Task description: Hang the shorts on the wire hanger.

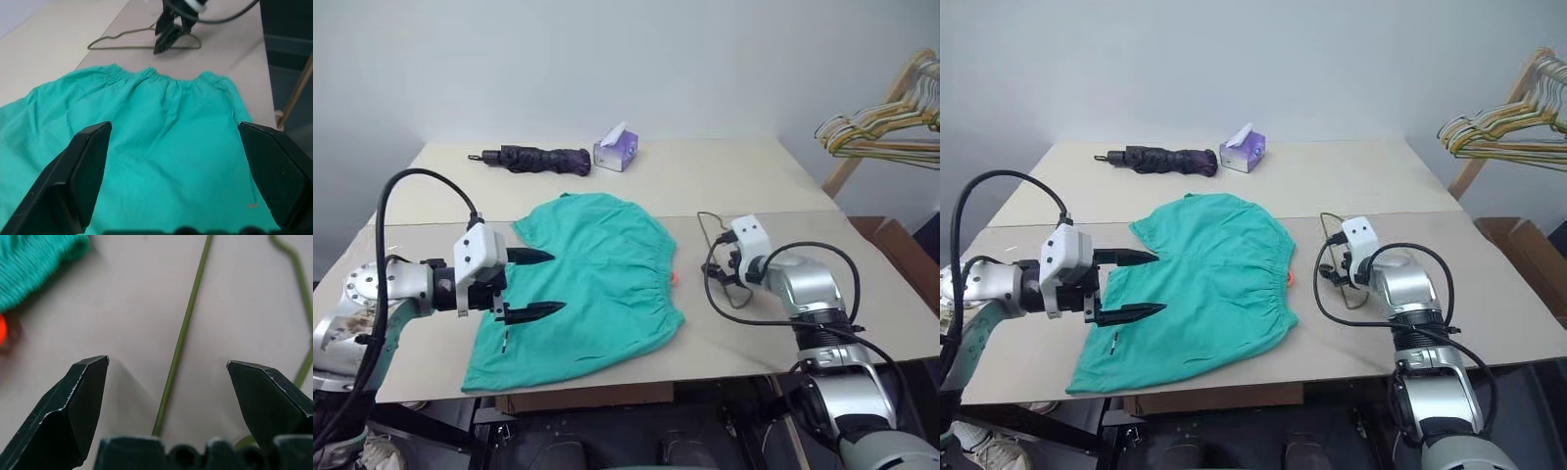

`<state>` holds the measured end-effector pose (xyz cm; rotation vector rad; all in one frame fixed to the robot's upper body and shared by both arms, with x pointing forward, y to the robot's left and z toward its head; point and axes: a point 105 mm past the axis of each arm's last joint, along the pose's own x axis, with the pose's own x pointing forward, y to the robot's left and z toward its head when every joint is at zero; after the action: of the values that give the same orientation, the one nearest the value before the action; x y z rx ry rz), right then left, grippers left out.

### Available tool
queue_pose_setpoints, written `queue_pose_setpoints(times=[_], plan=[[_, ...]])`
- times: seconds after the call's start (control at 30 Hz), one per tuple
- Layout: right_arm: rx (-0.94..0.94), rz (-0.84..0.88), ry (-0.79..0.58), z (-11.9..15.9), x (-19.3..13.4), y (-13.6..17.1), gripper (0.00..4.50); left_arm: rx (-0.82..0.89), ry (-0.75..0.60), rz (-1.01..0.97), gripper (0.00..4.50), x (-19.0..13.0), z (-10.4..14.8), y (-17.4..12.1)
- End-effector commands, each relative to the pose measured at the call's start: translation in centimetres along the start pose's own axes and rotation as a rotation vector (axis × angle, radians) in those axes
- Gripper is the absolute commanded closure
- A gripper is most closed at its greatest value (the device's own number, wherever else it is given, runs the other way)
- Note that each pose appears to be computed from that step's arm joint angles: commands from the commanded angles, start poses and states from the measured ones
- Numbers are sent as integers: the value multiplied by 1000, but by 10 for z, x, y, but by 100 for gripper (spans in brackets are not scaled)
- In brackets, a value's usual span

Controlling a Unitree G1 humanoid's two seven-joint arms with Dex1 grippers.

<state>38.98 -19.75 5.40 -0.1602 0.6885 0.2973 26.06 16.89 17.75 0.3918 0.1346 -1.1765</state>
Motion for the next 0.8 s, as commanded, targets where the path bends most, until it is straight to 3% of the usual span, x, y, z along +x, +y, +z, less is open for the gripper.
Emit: queue_pose_setpoints(times=[0.03,0.17,0.63,0.67,0.8], plan=[[-14,-18,-15,7,2,-3,0,37,-41,7,4,-1,16,-1],[-25,18,45,-11,7,1,0,30,-58,12,4,1,17,-1],[-41,-15,142,-31,14,5,427,51,-49,35,0,4,15,2],[-41,-18,144,-31,14,5,449,51,-53,42,0,4,15,3],[-58,-47,129,-30,13,1,449,50,-49,67,0,4,14,5]])
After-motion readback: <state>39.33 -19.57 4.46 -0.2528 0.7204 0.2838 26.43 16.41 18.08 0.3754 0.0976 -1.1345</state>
